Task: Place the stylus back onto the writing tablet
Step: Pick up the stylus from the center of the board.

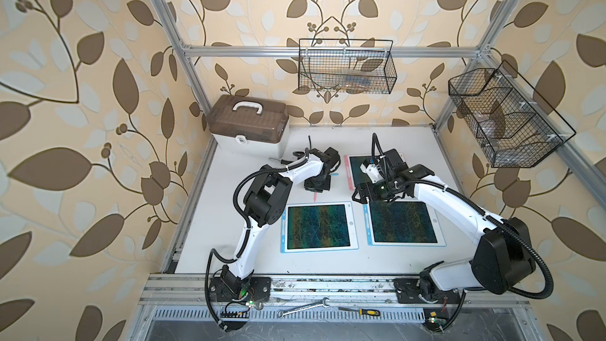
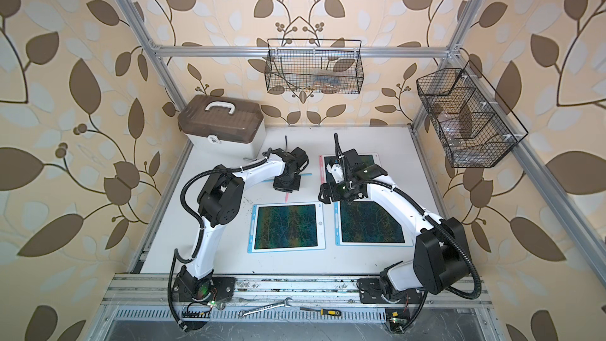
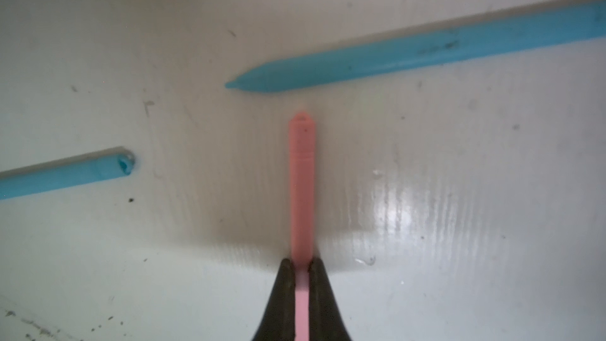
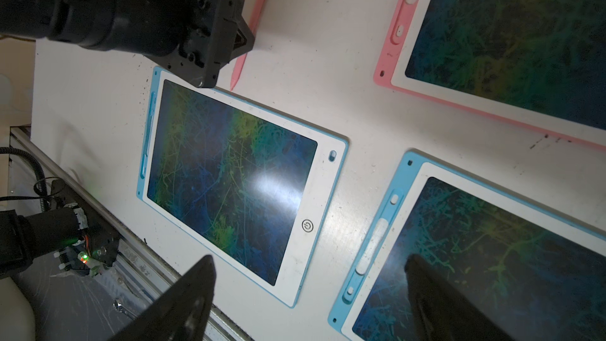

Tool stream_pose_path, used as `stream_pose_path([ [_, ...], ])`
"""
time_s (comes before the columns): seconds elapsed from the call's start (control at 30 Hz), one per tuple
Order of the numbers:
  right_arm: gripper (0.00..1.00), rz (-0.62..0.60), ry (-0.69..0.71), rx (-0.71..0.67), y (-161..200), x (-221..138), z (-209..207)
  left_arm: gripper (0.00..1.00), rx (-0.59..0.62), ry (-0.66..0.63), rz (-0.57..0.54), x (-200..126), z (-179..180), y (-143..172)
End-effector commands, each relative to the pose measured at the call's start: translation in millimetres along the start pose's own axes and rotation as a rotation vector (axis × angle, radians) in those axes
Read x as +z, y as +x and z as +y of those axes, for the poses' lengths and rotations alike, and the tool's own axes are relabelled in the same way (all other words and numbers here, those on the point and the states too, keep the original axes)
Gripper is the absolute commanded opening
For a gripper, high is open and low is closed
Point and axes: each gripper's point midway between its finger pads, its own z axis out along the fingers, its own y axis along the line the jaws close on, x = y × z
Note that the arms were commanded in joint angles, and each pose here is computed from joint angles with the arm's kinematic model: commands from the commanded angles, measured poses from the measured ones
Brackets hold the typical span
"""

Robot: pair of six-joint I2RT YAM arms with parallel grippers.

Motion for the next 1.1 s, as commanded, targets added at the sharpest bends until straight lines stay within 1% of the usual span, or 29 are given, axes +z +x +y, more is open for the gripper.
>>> stream_pose_path([
  [0.0,0.90,-0.014,-0.015,-0.003,-3.2,-4.0,3.1,0.09,-0.018,-0.049,-0.009,-14.8,15.8,4.6],
  [0.33,0.90,-0.037,-0.011,-0.015,-10.1,-9.7,4.7,0.10,-0.039,-0.069,-0.009,-12.0,25.8,7.8],
  [0.47,0.90,-0.059,-0.019,-0.028,-13.5,-13.7,7.4,0.10,-0.041,-0.072,-0.009,-10.7,25.7,7.8],
  [0.83,0.89,-0.059,-0.022,-0.045,-17.6,-18.4,19.5,0.11,-0.065,-0.057,-0.014,-8.3,23.7,7.5],
  [1.07,0.89,-0.064,-0.021,-0.061,-20.6,-19.1,24.9,0.11,-0.063,-0.061,-0.026,-14.0,26.3,4.5],
])
